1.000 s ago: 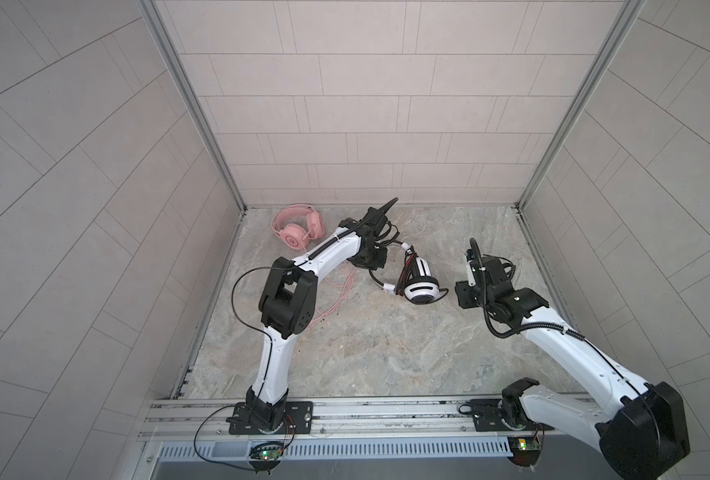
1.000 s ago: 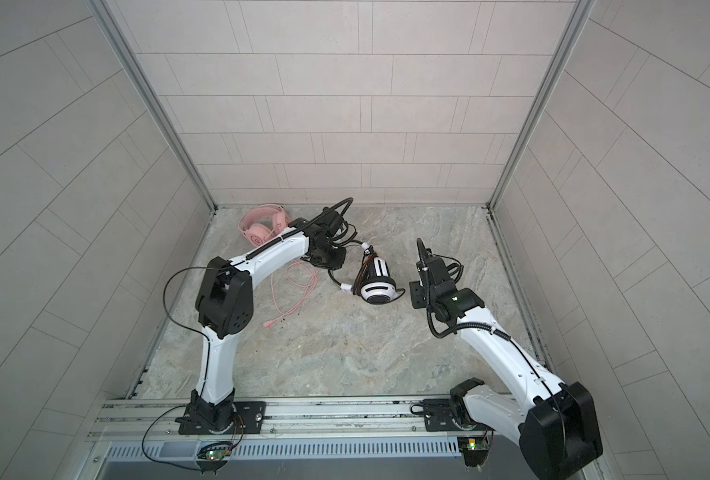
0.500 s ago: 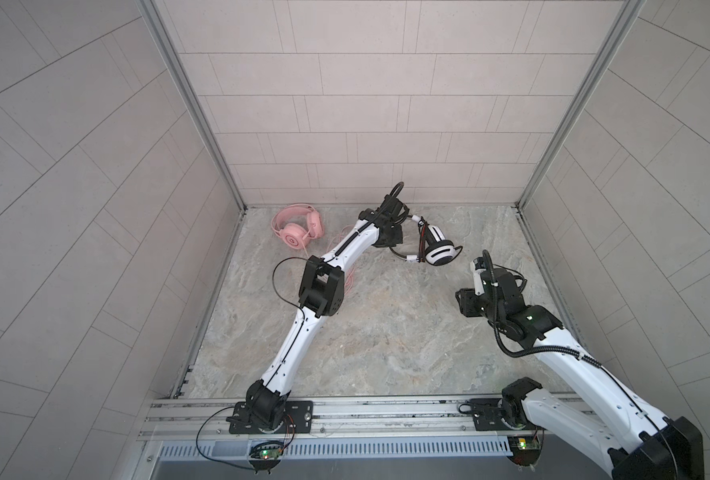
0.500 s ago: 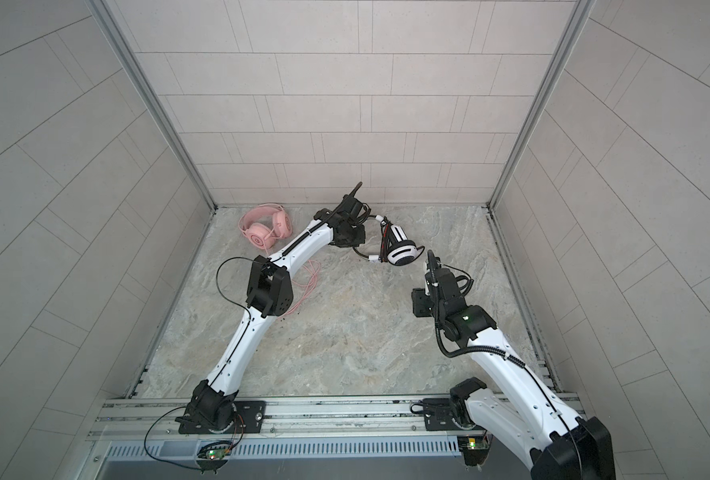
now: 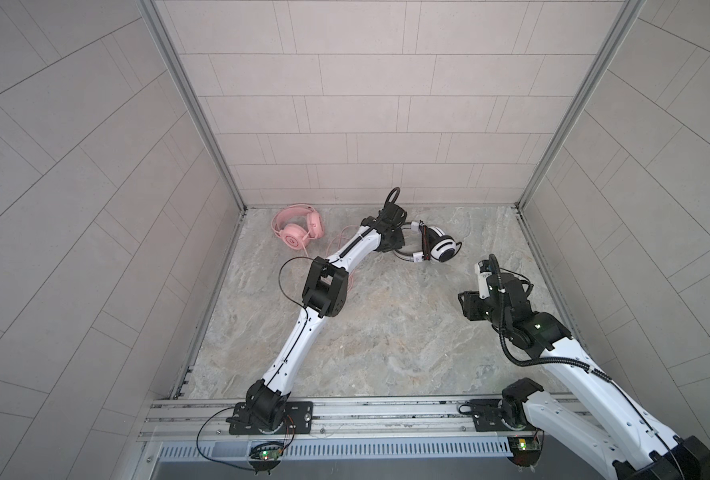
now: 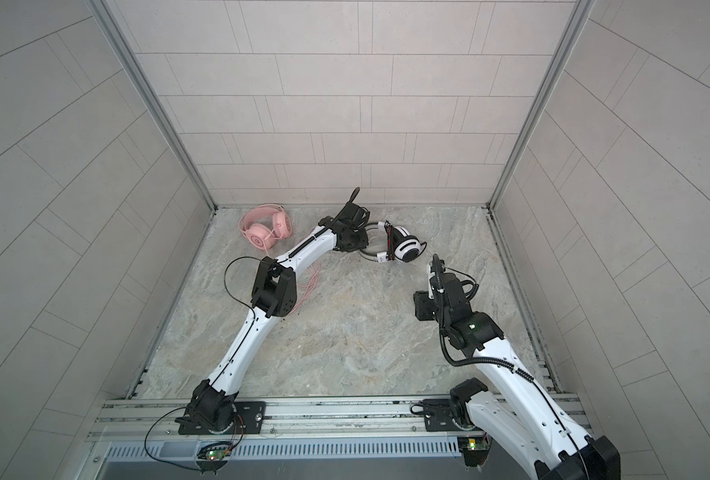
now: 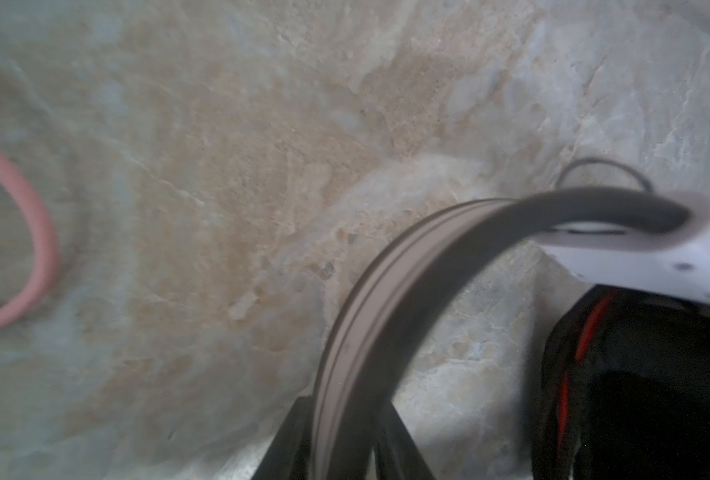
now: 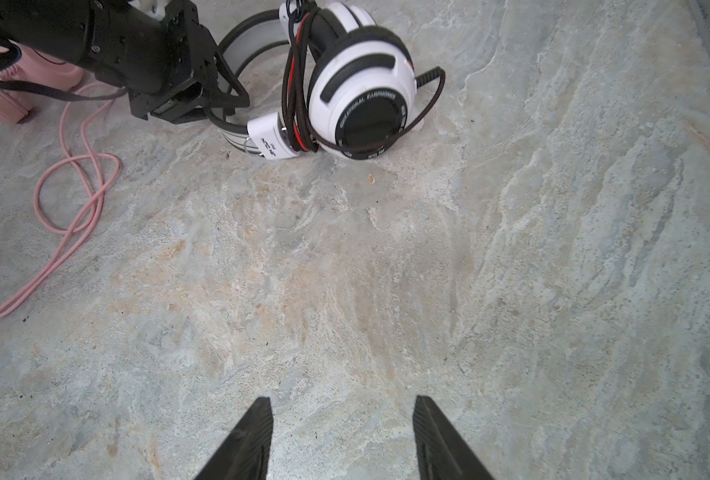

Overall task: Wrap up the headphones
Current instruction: 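Lower the wrapped white headset onto the table with the left gripper and release, then move the left gripper to the pink headset and grasp its earcup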

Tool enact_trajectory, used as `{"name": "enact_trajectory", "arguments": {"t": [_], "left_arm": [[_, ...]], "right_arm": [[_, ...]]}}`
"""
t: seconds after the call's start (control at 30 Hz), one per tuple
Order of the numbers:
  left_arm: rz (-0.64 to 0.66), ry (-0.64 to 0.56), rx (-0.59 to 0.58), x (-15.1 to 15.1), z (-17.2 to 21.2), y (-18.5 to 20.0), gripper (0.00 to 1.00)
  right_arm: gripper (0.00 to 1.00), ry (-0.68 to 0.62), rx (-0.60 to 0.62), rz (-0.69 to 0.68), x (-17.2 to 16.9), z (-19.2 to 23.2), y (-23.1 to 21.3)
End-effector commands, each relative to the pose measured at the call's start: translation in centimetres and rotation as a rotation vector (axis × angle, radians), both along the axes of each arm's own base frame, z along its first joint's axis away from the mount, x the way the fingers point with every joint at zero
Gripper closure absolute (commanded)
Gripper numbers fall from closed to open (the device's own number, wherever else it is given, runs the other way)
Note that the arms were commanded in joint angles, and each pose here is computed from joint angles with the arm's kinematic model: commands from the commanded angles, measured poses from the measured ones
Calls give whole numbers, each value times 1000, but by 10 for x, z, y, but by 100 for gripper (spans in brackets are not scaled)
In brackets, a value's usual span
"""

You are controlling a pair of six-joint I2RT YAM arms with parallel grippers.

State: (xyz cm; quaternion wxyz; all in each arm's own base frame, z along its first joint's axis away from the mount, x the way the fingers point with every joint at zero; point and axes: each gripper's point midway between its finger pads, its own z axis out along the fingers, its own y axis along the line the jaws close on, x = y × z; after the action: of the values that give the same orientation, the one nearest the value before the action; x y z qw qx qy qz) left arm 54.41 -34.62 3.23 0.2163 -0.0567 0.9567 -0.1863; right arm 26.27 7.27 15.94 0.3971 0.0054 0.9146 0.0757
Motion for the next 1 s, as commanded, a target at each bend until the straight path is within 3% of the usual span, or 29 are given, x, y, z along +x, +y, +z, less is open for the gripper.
{"name": "enact_trajectory", "arguments": {"t": [0.0, 0.27, 0.6, 0.8, 0.97], "left_arm": [[-15, 4, -3, -5, 9, -1, 62], [-58, -58, 45, -11, 55, 11, 49], [-122, -154, 137, -25, 131, 58, 48], [-78, -159, 148, -40, 164, 126, 48], [139, -194, 100, -41, 194, 229, 48]], "right_arm": [[44, 15, 5, -14, -4, -3, -3], [44, 18, 11, -20, -5, -7, -3], [44, 57, 74, -1, -3, -34, 10], [44, 67, 64, 9, -4, -42, 10], [44, 74, 28, 11, -5, -48, 6]]}}
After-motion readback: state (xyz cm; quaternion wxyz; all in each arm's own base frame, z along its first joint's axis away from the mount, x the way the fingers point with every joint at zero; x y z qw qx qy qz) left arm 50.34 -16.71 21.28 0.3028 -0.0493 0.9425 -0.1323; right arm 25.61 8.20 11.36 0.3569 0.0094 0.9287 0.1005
